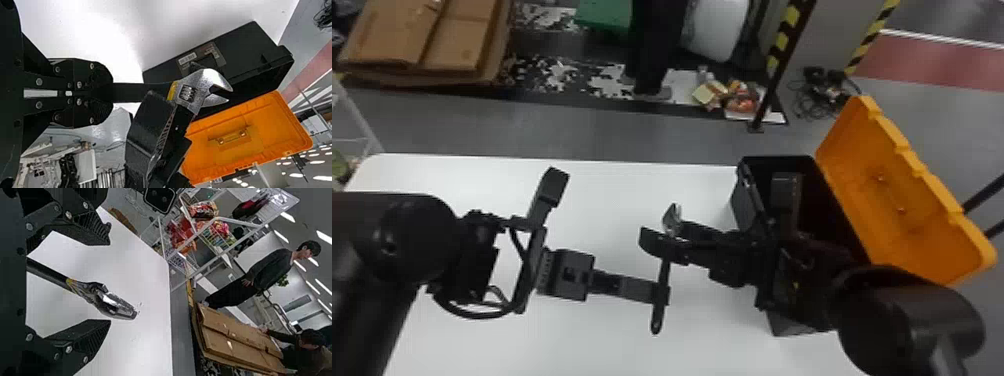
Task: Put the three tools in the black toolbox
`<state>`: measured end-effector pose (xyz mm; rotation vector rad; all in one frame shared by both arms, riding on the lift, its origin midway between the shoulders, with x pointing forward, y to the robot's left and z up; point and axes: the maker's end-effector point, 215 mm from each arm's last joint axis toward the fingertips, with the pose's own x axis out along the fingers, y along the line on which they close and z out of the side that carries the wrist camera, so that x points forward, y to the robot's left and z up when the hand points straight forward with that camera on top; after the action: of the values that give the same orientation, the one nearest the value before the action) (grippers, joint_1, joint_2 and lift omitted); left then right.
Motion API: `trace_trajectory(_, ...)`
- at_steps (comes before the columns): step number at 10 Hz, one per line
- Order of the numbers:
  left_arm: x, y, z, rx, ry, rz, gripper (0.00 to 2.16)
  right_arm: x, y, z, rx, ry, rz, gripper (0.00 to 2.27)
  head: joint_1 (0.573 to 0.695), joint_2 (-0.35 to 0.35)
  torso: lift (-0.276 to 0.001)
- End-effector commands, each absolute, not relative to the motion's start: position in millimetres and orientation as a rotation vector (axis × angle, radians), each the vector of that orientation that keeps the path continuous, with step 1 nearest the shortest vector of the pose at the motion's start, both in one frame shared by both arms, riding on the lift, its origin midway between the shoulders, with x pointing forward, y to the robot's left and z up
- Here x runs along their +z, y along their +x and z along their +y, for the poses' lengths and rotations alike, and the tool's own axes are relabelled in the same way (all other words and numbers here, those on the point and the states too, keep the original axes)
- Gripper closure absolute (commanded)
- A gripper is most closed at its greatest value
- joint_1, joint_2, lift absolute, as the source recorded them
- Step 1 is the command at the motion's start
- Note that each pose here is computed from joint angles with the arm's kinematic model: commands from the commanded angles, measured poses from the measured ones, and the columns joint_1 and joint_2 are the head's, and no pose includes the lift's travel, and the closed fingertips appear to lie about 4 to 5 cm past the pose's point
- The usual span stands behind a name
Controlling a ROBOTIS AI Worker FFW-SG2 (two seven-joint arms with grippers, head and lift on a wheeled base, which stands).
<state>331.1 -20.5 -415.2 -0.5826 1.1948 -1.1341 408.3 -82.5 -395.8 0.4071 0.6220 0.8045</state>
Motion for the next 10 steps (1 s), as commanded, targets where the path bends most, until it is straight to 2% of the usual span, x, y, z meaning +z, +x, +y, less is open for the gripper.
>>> trace_trajectory(1,-419.2,327.7,-20.0,-1.132,-0.594,1.208,1.24,-399.5,406.6,-77.5,0.813,0.395,0.643,0.98,0.695,-0.161,-0.055)
trace_trajectory(2,-421.6,326.8,-19.6,-1.129,-0.600,1.215,1.24,-404.4,404.1,-75.1,0.814,0.387,0.675,1.78,0.695,-0.157,-0.055)
trace_trajectory(3,-422.5,326.4,-18.5,-1.128,-0.603,1.218,1.24,-406.2,405.5,-76.1,0.800,0.370,0.679,2.19,0.695,-0.152,-0.055)
trace_trajectory(4,-422.4,327.5,-16.7,-1.125,-0.607,1.216,1.24,-408.7,406.4,-76.0,0.789,0.360,0.679,2.24,0.695,-0.151,-0.055)
trace_trajectory(9,-423.1,329.5,-10.2,-1.111,-0.628,1.210,1.23,-406.0,406.2,-77.0,0.775,0.339,0.661,2.24,0.695,-0.138,-0.055)
trace_trajectory(10,-423.6,328.6,-6.9,-1.104,-0.642,1.206,1.13,-406.4,405.0,-78.3,0.773,0.339,0.662,2.25,0.695,-0.137,-0.055)
